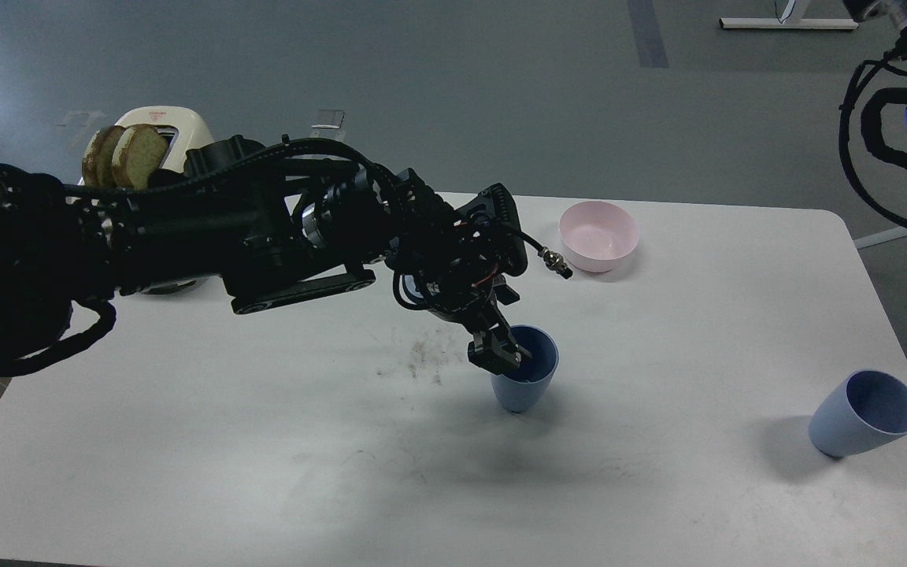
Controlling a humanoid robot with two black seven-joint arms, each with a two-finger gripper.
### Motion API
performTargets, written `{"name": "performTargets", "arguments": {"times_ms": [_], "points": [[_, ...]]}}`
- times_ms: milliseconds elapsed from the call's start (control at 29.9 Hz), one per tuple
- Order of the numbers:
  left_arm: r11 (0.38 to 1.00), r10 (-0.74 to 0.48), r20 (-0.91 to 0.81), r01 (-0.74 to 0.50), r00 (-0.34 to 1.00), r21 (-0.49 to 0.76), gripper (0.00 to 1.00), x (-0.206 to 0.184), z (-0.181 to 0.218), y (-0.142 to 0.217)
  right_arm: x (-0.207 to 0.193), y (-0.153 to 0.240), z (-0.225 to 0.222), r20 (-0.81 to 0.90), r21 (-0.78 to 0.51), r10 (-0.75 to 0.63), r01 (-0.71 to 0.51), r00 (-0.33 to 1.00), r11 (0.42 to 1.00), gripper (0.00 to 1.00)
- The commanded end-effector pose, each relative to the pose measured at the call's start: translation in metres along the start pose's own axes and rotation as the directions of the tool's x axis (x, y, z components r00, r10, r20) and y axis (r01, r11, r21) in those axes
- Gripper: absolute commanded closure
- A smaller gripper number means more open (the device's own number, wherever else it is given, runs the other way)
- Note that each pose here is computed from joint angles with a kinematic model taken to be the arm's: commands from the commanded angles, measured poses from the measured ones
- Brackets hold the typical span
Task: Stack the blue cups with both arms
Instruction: 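Raise the left arm away from the placed cup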
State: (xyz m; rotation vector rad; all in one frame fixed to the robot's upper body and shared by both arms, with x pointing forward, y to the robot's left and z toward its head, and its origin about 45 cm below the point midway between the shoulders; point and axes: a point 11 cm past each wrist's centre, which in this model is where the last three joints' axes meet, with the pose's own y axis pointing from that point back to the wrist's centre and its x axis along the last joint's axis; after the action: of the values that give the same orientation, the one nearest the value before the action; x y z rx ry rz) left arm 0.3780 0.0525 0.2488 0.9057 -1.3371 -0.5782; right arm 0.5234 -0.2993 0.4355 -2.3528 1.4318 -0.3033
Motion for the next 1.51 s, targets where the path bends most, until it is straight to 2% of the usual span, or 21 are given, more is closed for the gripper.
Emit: {"name": "performTargets", "arguments": {"times_ms": [0, 100, 167, 234, 301, 368, 435, 535, 636, 669, 736, 803, 937, 1138, 1204, 1338, 1472], "points": [[0.998, 0.056, -0.041, -0.055, 0.998, 0.023, 0.04, 0.018, -0.013, 0.024, 0.011, 0.006, -0.008, -0.019, 0.004, 0.016, -0.016, 1.0, 1.0, 0.0], [0.989, 0.145, -0.116, -0.143, 0.983, 0.023, 0.03, 0.037, -0.021, 0.048, 0.018, 0.012, -0.013, -0.036, 0.003, 0.017, -0.017, 0.999, 1.0, 0.0], [0.953, 0.3, -0.213, -0.301, 0.93, 0.03, 0.03, 0.065, -0.032, 0.081, 0.024, 0.022, -0.014, -0.061, -0.02, 0.006, -0.008, 0.998, 1.0, 0.0], [0.923, 0.381, -0.257, -0.383, 0.888, 0.046, 0.03, 0.076, -0.039, 0.101, 0.026, 0.027, -0.016, -0.08, -0.034, -0.004, 0.001, 0.997, 0.999, 0.0], [0.866, 0.492, -0.315, -0.492, 0.812, 0.084, 0.03, 0.089, -0.055, 0.131, 0.033, 0.038, -0.016, -0.108, -0.065, -0.014, 0.007, 0.994, 0.998, 0.0], [0.784, 0.601, -0.411, -0.605, 0.685, 0.138, 0.03, 0.092, -0.077, 0.16, 0.042, 0.054, -0.019, -0.138, -0.095, -0.019, 0.006, 0.99, 0.995, 0.0], [0.74, 0.642, -0.473, -0.65, 0.604, 0.173, 0.03, 0.087, -0.09, 0.17, 0.048, 0.063, -0.022, -0.155, -0.108, -0.018, 0.001, 0.988, 0.994, 0.0], [0.615, 0.708, -0.602, -0.74, 0.368, 0.271, 0.03, 0.073, -0.122, 0.195, 0.06, 0.084, -0.021, -0.202, -0.156, -0.023, -0.009, 0.979, 0.988, 0.0], [0.497, 0.696, -0.706, -0.797, 0.129, 0.344, 0.03, 0.056, -0.141, 0.208, 0.07, 0.109, -0.018, -0.23, -0.208, -0.029, -0.02, 0.973, 0.978, 0.0], [0.496, 0.696, -0.706, -0.797, 0.128, 0.344, 0.03, 0.056, -0.141, 0.208, 0.07, 0.109, -0.018, -0.23, -0.208, -0.029, -0.02, 0.973, 0.978, 0.0], [0.419, 0.639, -0.768, -0.815, -0.05, 0.401, 0.03, 0.033, -0.152, 0.204, 0.075, 0.127, -0.014, -0.247, -0.25, -0.037, -0.027, 0.968, 0.968, 0.0], [0.378, 0.597, -0.785, -0.806, -0.162, 0.454, 0.02, 0.013, -0.16, 0.201, 0.077, 0.139, -0.01, -0.271, -0.288, -0.057, -0.024, 0.961, 0.957, 0.0], [0.35, 0.489, -0.797, -0.757, -0.356, 0.553, 0.02, -0.025, -0.17, 0.182, 0.077, 0.158, -0.008, -0.332, -0.371, -0.134, 0.002, 0.934, 0.929, 0.0], [0.34, 0.427, -0.807, -0.754, -0.408, 0.561, 0.02, -0.033, -0.166, 0.165, 0.07, 0.191, -0.008, -0.434, -0.535, -0.328, 0.052, 0.839, 0.843, 0.0], [0.339, 0.417, -0.81, -0.757, -0.412, 0.559, 0.02, -0.03, -0.164, 0.159, 0.067, 0.209, -0.014, -0.471, -0.617, -0.434, 0.064, 0.768, 0.784, 0.0], [0.331, 0.402, -0.817, -0.766, -0.414, 0.551, 0.02, -0.023, -0.162, 0.155, 0.066, 0.23, -0.025, -0.497, -0.703, -0.546, 0.055, 0.674, 0.709, 0.0], [0.335, 0.386, -0.828, -0.774, -0.407, 0.537, 0.02, -0.016, -0.159, 0.147, 0.066, 0.263, -0.025, -0.471, -0.812, -0.68, 0.026, 0.562, 0.583, 0.0]]}}
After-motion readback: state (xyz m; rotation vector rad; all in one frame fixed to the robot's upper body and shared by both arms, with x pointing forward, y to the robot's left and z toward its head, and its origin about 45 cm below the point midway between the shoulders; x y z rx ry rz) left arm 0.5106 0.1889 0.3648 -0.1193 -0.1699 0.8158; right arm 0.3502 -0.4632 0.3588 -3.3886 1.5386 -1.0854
